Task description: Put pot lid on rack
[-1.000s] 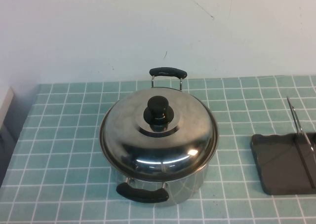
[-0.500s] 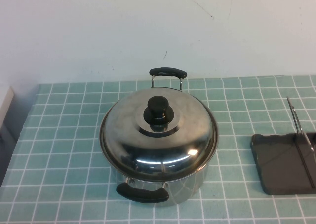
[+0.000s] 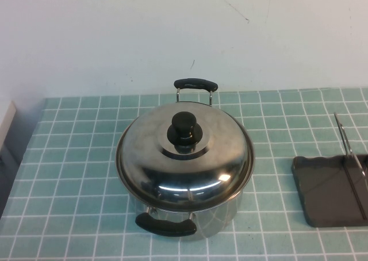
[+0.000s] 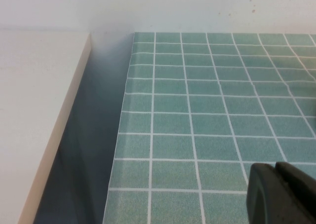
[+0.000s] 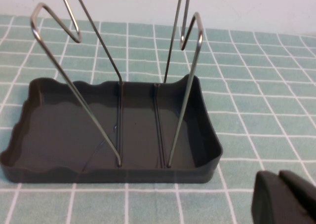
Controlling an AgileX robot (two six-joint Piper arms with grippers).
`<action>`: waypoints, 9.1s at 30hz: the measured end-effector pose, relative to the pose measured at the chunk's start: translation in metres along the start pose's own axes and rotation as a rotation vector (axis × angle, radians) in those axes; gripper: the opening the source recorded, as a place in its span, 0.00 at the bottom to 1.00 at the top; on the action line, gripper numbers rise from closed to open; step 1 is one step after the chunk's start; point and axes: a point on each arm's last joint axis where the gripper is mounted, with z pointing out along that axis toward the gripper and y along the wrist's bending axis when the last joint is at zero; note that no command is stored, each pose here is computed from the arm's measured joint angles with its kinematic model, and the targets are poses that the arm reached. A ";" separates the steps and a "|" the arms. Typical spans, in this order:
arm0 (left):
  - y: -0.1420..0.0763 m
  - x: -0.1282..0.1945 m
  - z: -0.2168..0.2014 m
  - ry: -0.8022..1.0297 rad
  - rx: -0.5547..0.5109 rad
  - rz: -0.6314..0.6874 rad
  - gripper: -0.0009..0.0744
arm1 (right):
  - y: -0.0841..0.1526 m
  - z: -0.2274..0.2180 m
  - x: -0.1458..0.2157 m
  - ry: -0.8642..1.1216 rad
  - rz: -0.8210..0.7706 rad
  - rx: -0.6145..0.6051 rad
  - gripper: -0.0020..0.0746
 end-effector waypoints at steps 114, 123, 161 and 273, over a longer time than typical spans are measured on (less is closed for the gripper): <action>-0.179 -0.092 0.201 -0.196 0.840 -0.121 0.44 | 0.014 0.000 -0.003 -0.011 0.556 -0.159 0.02; -0.181 -0.120 0.177 -0.158 0.981 -0.418 0.44 | 0.018 -0.002 -0.010 -0.041 0.788 -0.233 0.02; -0.238 -0.175 0.180 -0.113 1.309 -0.509 0.44 | 0.068 0.045 -0.182 0.122 0.749 -0.919 0.46; -0.123 -0.225 0.110 -0.116 0.613 0.343 0.01 | 0.057 0.135 -0.163 0.358 -0.110 -0.587 0.37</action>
